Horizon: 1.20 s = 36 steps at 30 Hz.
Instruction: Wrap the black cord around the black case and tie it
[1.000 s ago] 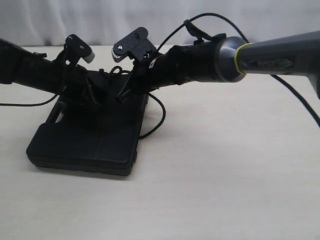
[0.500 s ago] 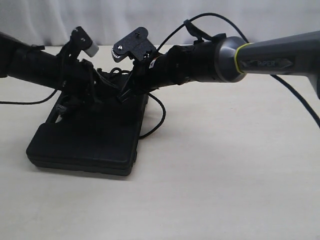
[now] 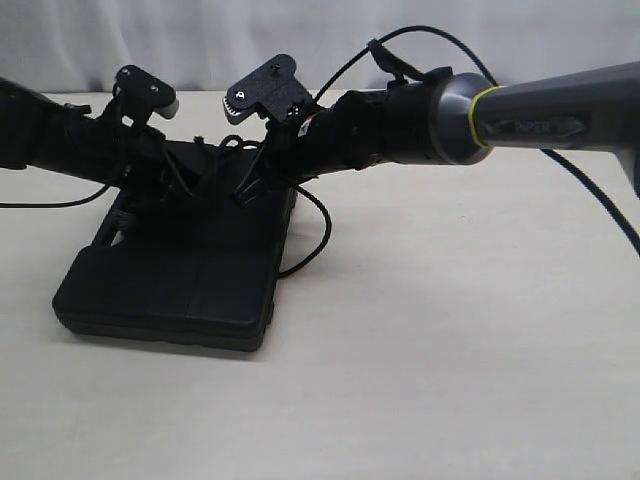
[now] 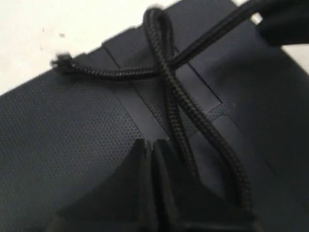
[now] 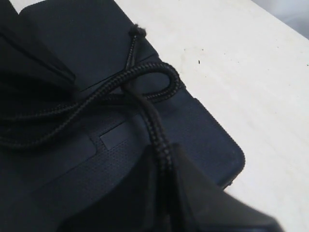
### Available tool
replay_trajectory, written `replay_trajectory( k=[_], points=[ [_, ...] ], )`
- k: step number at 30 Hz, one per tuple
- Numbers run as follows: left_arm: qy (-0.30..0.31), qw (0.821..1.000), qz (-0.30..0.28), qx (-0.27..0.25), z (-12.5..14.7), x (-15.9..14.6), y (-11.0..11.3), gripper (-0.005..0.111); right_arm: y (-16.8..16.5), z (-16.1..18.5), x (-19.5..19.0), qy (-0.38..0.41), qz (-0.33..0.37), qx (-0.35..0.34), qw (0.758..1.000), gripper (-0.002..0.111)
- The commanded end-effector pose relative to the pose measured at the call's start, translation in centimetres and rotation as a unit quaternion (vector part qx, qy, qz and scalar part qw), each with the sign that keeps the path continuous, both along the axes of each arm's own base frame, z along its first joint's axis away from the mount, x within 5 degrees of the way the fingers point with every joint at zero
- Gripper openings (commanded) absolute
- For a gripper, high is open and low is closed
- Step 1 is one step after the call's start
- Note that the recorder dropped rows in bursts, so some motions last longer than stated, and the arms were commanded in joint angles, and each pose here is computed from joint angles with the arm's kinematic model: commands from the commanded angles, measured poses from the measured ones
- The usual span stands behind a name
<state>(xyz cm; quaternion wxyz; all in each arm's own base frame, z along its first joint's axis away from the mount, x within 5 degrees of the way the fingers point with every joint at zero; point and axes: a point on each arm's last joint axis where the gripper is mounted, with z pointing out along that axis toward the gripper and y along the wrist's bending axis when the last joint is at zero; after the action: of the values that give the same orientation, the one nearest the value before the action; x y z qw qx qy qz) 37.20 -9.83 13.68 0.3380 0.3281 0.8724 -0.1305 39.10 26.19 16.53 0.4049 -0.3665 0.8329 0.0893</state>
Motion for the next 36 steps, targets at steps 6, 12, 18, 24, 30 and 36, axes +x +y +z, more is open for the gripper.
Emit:
replay_trajectory(
  k=[6, 12, 18, 24, 30, 36],
  points=[
    [0.041, 0.997, -0.042, -0.051, -0.6, -0.8, -1.1, 0.0, 0.0, 0.2, 0.0, -0.007, 0.003, -0.002, 1.0, 0.004],
    [0.069, 0.99, -0.084, -0.091, -0.7, -1.5, -1.9, 0.0, 0.0, 0.1, 0.0, -0.004, 0.004, -0.003, 1.0, 0.004],
    [0.072, 0.981, -0.145, -0.109, -0.3, -2.3, -2.5, 0.0, 0.0, 0.1, 0.0, -0.004, 0.004, -0.003, 1.0, 0.004],
    [0.047, 0.98, -0.143, -0.132, 0.3, -2.0, -2.8, 0.0, 0.0, 0.1, -0.1, -0.002, 0.004, -0.004, 1.0, 0.004],
    [0.041, 0.994, -0.068, -0.069, -0.5, -1.0, -1.5, 0.003, 0.0, 0.1, -0.1, -0.001, 0.005, -0.004, 1.0, 0.004],
    [0.03, 0.996, -0.068, -0.052, -0.5, -0.9, -1.3, 0.034, 0.0, -0.3, 0.0, 0.0, 0.008, -0.01, 1.0, 0.004]
  ],
)
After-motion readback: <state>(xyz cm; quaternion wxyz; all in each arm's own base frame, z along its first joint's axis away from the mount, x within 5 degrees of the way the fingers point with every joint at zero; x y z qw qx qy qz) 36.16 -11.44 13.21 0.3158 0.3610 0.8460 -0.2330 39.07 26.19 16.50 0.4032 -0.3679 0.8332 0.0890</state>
